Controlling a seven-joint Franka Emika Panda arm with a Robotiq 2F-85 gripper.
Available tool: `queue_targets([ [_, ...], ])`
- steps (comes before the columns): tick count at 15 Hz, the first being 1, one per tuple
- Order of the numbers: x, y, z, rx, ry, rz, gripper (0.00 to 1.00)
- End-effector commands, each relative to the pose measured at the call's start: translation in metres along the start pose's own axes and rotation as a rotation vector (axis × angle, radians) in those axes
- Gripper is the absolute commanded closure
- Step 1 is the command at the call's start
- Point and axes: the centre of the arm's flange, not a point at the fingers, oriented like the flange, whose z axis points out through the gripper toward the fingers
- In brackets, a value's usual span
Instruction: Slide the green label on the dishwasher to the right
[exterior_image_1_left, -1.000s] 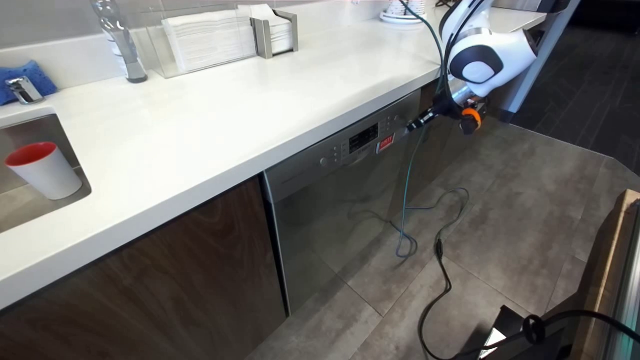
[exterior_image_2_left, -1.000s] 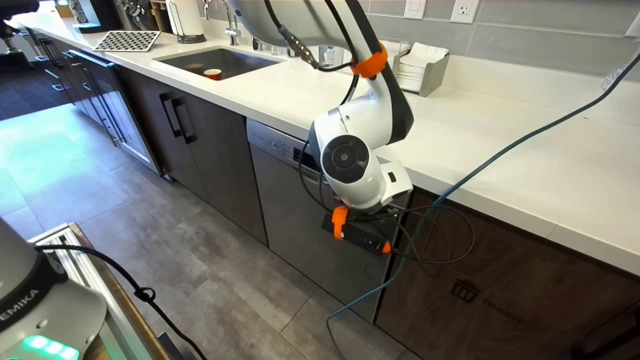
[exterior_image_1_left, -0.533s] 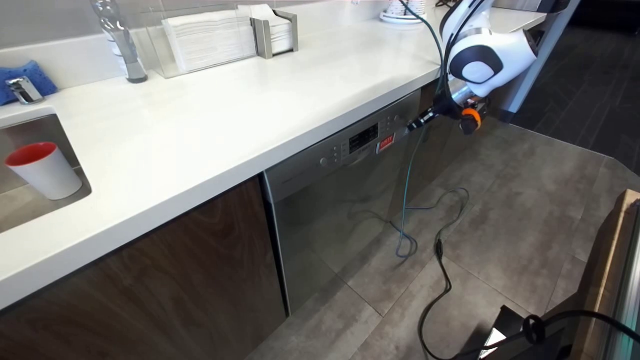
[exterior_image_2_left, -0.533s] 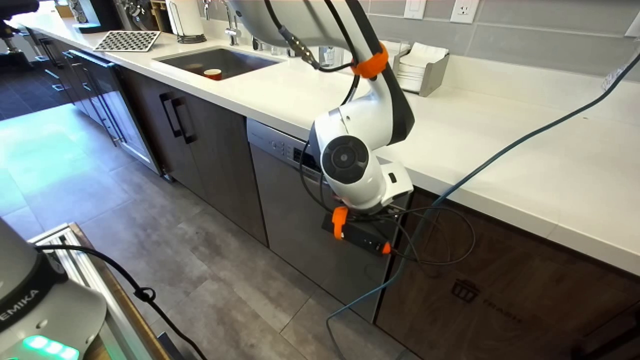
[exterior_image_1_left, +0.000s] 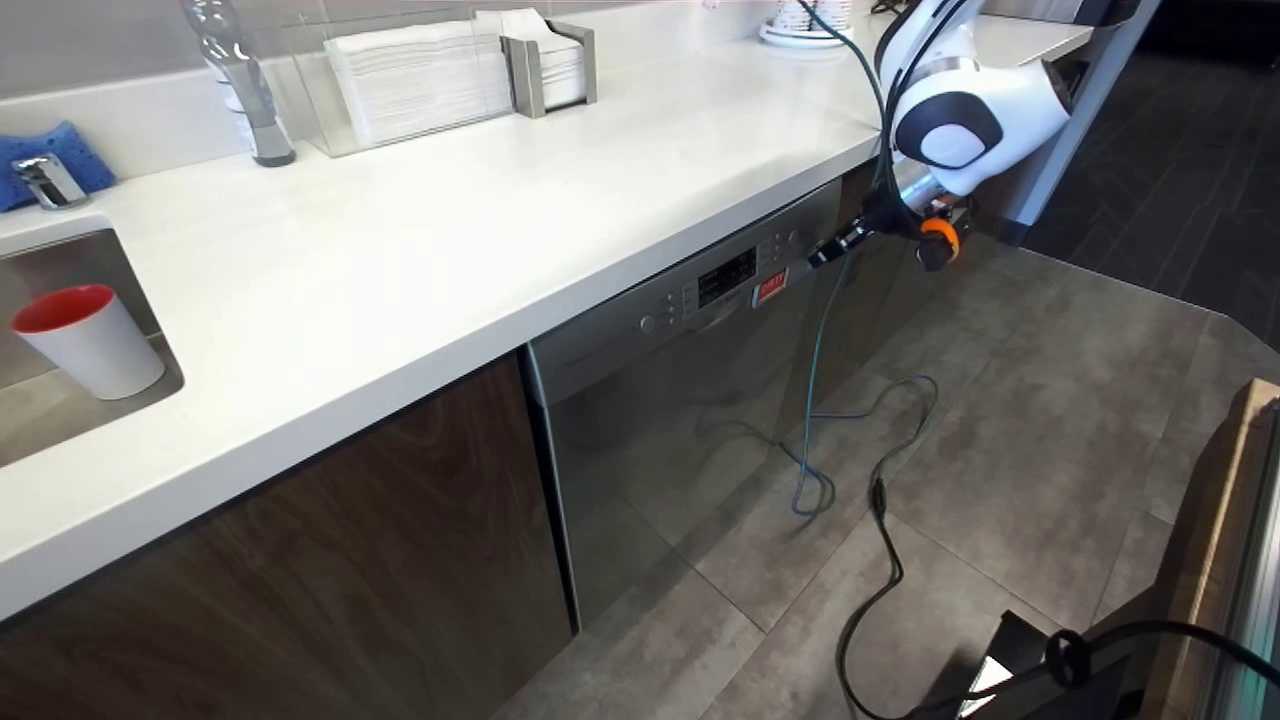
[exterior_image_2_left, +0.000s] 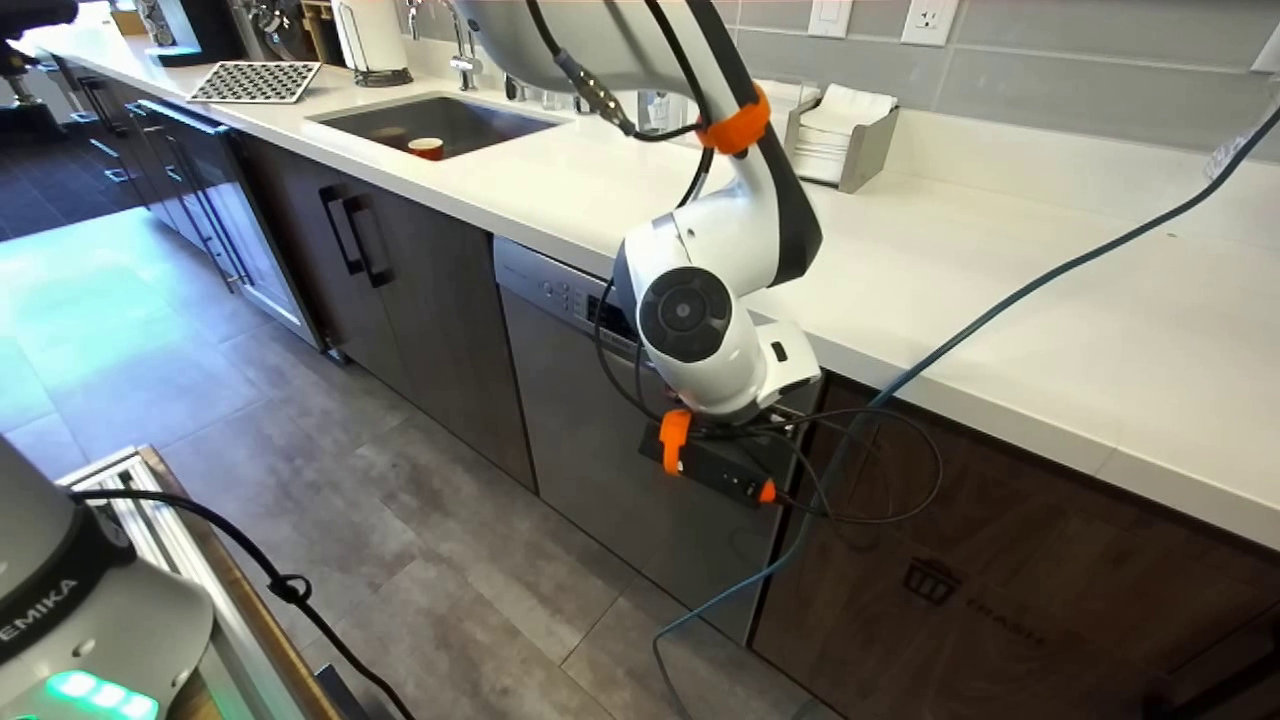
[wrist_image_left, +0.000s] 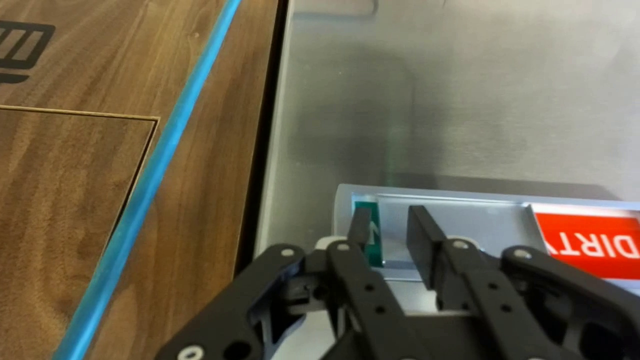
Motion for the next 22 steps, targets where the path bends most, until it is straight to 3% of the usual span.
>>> queue_targets([
  [1, 0.009, 0.016, -0.013, -0.065, 0.005, 0.008, 0.39],
  [7, 0.003, 0.007, -0.028, -0.068, -0.009, 0.010, 0.02],
  [9, 0.002, 0.004, -0.037, -0.065, -0.024, 0.008, 0.00],
  [15, -0.001, 0.035, -0.088, -0.176, -0.095, 0.028, 0.00],
  [22, -0.008, 0.010, -0.104, -0.089, -0.154, 0.025, 0.00],
])
